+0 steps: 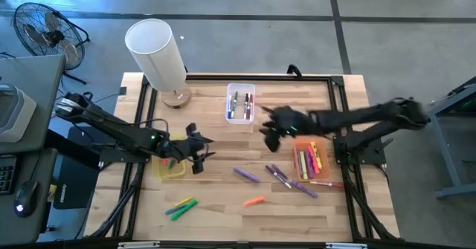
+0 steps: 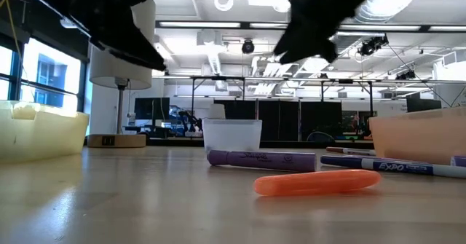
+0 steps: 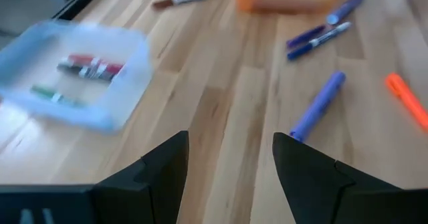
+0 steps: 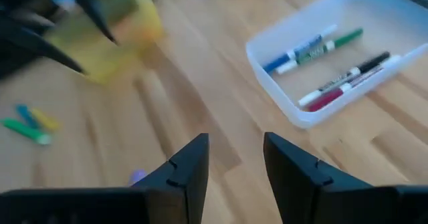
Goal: Pick & Place Markers
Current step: Put the purple highlighter pen into the orange bin
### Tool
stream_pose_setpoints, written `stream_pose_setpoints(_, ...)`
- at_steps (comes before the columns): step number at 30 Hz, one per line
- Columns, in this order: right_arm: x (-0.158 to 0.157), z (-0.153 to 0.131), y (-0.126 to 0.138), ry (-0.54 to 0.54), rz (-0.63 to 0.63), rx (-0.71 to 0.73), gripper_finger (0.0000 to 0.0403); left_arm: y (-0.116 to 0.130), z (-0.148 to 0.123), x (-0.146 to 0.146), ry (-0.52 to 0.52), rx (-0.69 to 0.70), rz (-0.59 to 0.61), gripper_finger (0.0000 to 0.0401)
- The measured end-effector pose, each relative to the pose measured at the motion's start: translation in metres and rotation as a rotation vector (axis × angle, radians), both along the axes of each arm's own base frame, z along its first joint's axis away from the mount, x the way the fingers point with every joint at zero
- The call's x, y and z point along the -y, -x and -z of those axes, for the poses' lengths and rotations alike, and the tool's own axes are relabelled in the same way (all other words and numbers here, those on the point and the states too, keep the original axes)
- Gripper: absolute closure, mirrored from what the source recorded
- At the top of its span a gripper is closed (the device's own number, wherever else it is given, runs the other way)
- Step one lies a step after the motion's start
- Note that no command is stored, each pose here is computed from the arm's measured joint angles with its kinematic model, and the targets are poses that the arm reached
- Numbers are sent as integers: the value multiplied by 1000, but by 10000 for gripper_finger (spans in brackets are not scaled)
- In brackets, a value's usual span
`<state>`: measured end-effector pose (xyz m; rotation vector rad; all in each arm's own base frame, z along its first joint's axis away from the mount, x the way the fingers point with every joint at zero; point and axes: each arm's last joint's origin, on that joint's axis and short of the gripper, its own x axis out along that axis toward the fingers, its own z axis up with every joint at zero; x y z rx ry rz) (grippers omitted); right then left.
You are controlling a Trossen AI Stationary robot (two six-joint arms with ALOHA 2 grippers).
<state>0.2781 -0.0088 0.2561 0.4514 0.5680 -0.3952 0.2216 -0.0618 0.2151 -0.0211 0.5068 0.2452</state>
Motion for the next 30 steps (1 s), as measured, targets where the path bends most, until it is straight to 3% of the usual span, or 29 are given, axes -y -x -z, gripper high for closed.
stream_pose_setpoints(5, -37, 16, 44, 113, 12, 276, 270, -30, -9, 5, -53, -16, 34, 190)
stream_pose_setpoints(10, -53, 33, 70, 102, 14, 466, 270, -71, -17, 1, -37, -149, 125, 190)
stream_pose_setpoints(15, -61, 50, 81, 101, -2, 465, 270, -111, -10, 0, -12, -407, 348, 190)
stream_pose_setpoints(19, -69, 54, 83, 109, -11, 453, 270, -139, 0, 6, -58, -545, 431, 190)
stream_pose_setpoints(23, -74, 54, 86, 127, -14, 453, 270, -167, 15, 11, -109, -619, 503, 190)
stream_pose_setpoints(30, -76, 53, 86, 139, -22, 456, 270, -196, 35, 21, -53, -662, 629, 209)
